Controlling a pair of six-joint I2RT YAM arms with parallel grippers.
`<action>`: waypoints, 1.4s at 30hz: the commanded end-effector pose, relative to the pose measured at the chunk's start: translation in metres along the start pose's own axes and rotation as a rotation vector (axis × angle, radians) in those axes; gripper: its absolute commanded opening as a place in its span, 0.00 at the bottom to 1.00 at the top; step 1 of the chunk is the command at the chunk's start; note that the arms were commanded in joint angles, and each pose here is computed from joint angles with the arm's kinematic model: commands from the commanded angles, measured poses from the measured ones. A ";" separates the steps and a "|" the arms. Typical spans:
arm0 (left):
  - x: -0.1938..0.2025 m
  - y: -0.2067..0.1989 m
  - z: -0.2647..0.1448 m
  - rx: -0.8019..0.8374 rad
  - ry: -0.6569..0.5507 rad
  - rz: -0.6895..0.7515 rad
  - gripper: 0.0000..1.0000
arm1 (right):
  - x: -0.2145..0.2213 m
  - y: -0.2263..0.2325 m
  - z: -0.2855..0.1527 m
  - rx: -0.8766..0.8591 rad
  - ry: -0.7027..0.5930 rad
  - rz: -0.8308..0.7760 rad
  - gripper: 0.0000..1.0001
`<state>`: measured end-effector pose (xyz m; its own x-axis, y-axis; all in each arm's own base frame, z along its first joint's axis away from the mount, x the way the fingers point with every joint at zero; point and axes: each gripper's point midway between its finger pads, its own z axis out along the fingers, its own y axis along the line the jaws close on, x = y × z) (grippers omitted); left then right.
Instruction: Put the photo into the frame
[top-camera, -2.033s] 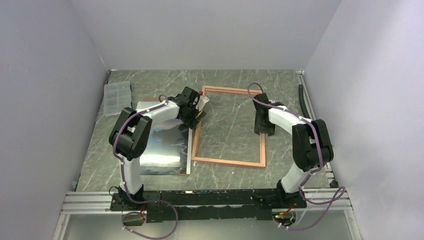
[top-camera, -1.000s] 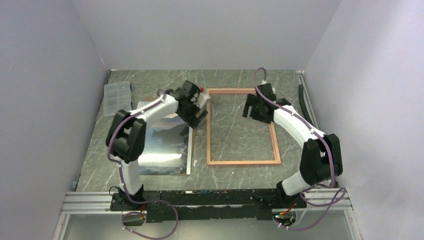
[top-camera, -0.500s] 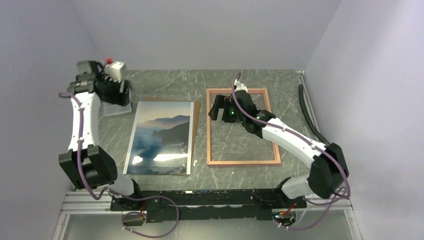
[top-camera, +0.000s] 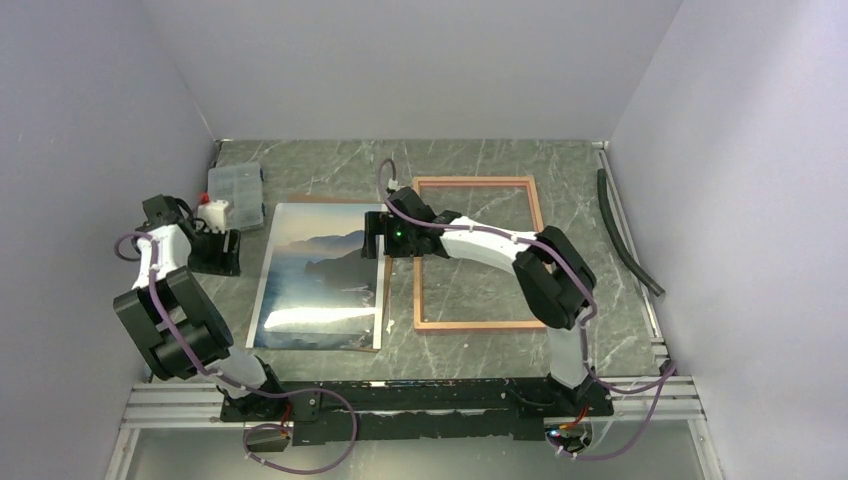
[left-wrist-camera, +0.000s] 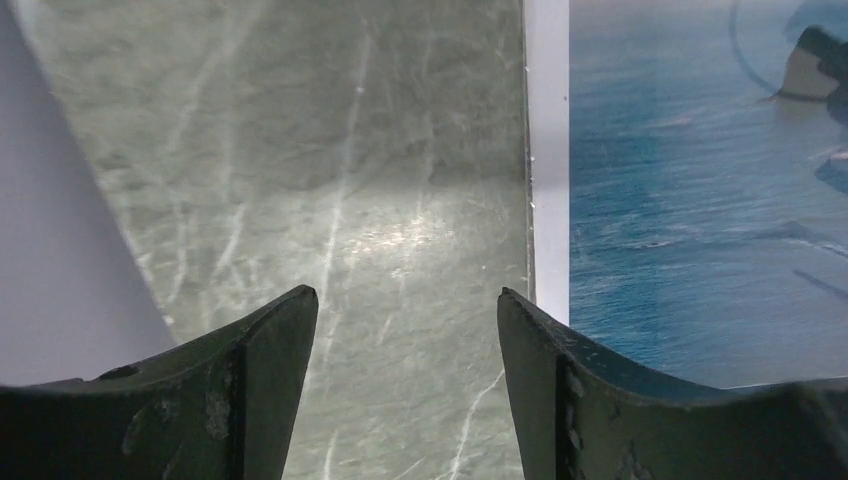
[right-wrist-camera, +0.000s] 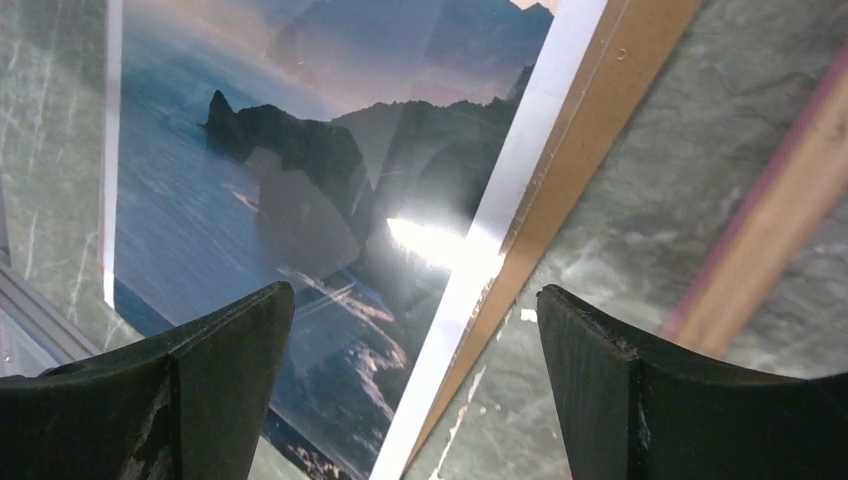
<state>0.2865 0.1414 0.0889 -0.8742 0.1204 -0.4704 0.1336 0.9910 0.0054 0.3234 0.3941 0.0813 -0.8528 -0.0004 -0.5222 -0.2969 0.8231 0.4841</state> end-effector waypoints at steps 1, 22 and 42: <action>-0.002 0.008 0.020 -0.041 -0.038 0.051 0.72 | -0.005 0.006 0.016 0.014 0.005 0.017 0.94; 0.005 -0.067 0.090 0.041 0.137 0.080 0.63 | 0.036 -0.007 0.035 0.042 0.159 0.100 0.87; -0.024 -0.012 0.044 -0.080 0.086 0.149 0.62 | 0.054 -0.022 0.023 0.097 0.168 0.162 0.86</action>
<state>0.3465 0.1107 0.0860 -0.8611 0.2087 -0.4637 0.2029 0.9772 0.0630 0.3103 0.4040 0.0381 -0.9300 0.0430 -0.3651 -0.1626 0.8426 0.5134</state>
